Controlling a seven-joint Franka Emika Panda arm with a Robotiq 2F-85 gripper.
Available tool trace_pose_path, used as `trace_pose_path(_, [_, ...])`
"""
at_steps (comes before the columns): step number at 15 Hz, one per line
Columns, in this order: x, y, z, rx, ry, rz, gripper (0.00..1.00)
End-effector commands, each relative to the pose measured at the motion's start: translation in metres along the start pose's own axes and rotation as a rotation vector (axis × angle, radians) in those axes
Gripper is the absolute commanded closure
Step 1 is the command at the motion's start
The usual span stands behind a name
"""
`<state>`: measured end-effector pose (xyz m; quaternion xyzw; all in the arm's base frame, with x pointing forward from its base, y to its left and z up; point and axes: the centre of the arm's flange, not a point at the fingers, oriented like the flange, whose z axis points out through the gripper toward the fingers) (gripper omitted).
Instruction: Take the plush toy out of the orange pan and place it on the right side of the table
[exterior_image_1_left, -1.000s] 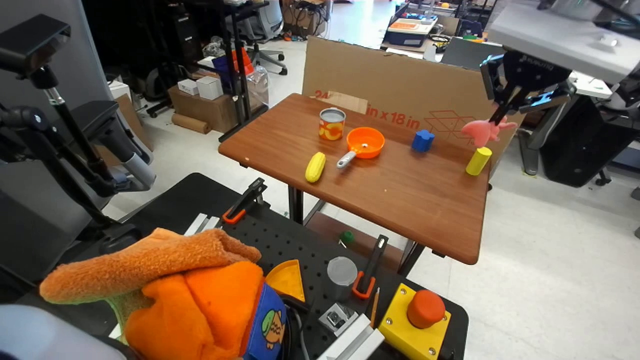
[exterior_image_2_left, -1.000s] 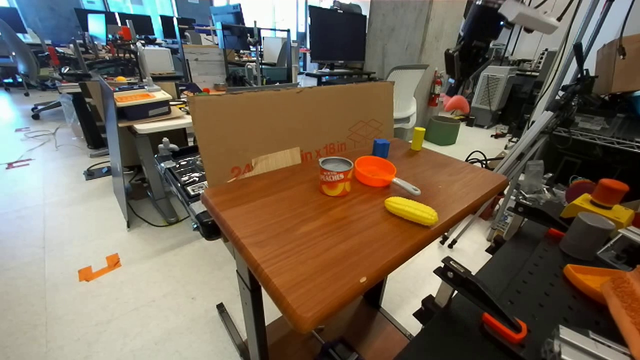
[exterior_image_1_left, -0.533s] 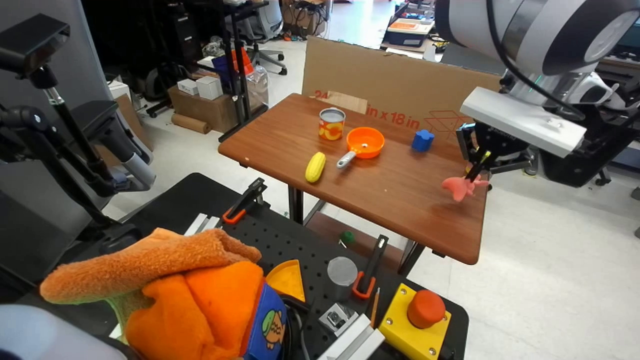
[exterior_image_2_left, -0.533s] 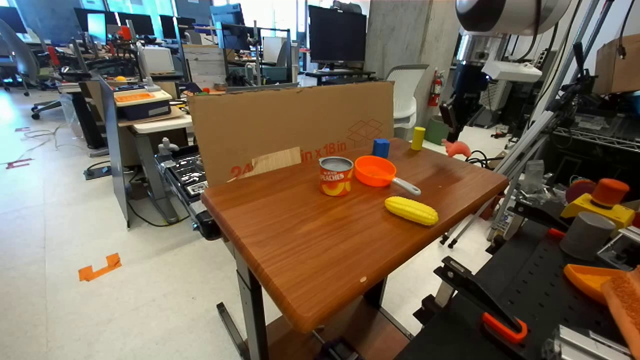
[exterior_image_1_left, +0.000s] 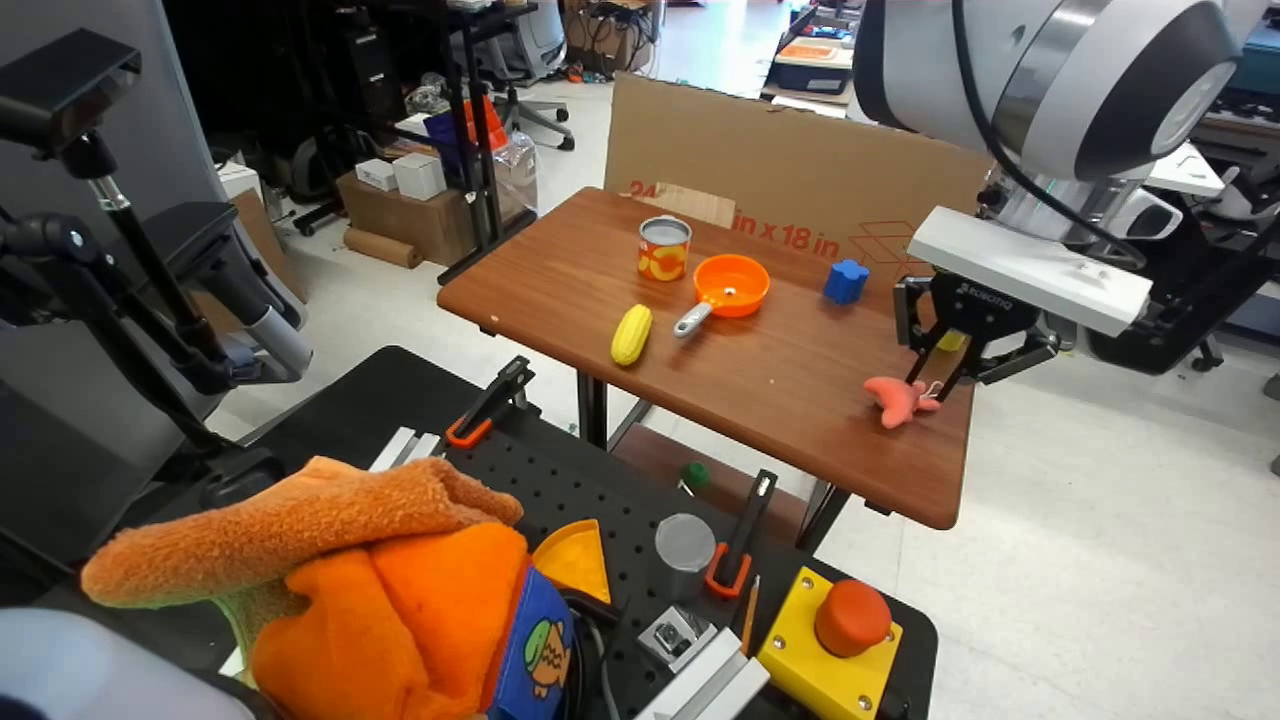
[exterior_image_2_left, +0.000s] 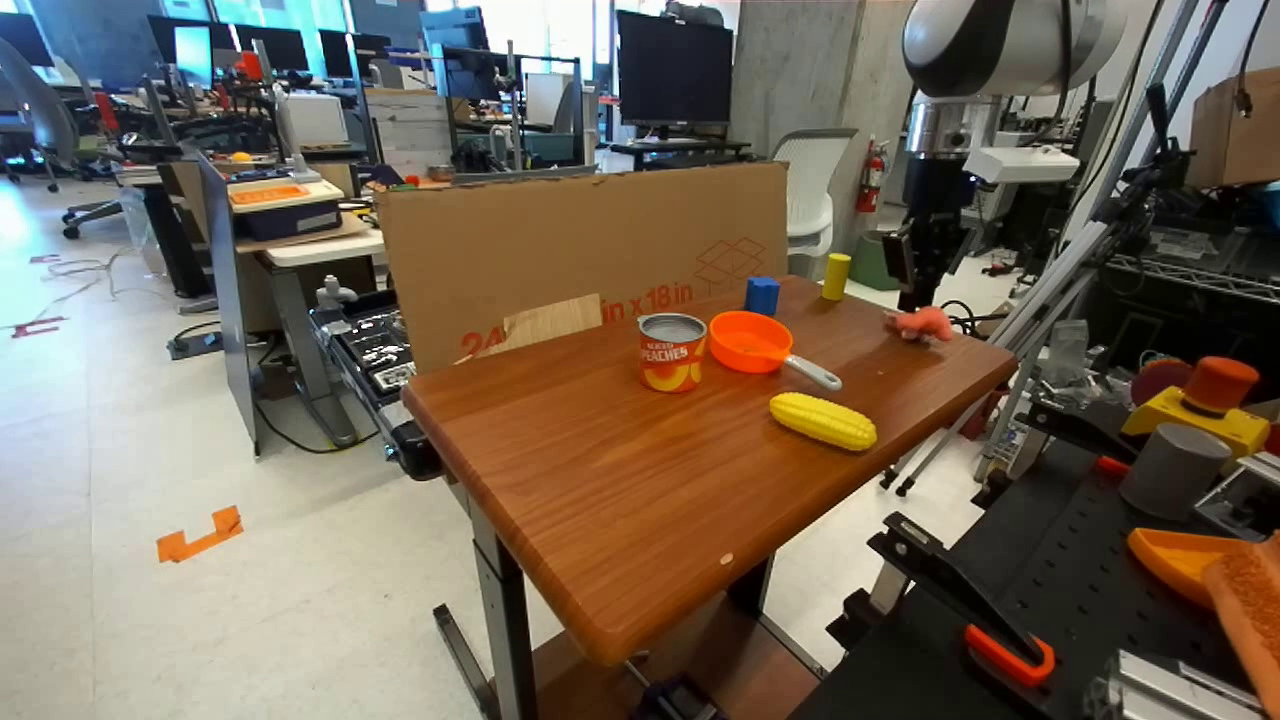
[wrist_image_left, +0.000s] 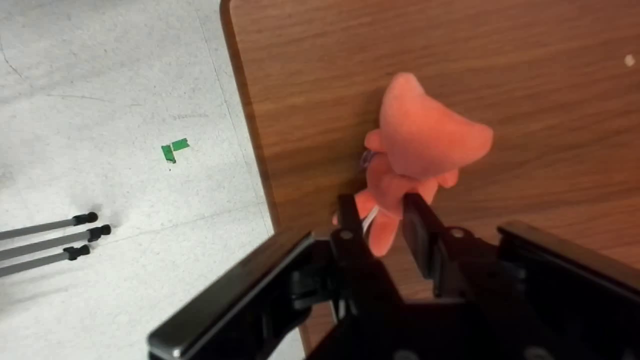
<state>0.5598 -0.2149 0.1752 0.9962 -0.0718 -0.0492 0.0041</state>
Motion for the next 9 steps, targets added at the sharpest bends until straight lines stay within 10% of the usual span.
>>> trace_pose_path(1, [-0.037, -0.021, -0.06, -0.002, -0.06, -0.055, 0.39])
trace_pose_path(5, [-0.065, -0.046, -0.136, 0.053, -0.028, -0.101, 0.09])
trace_pose_path(6, [-0.037, -0.035, -0.094, 0.026, -0.045, -0.073, 0.27])
trace_pose_path(9, [-0.055, -0.045, -0.134, 0.033, -0.019, -0.09, 0.09])
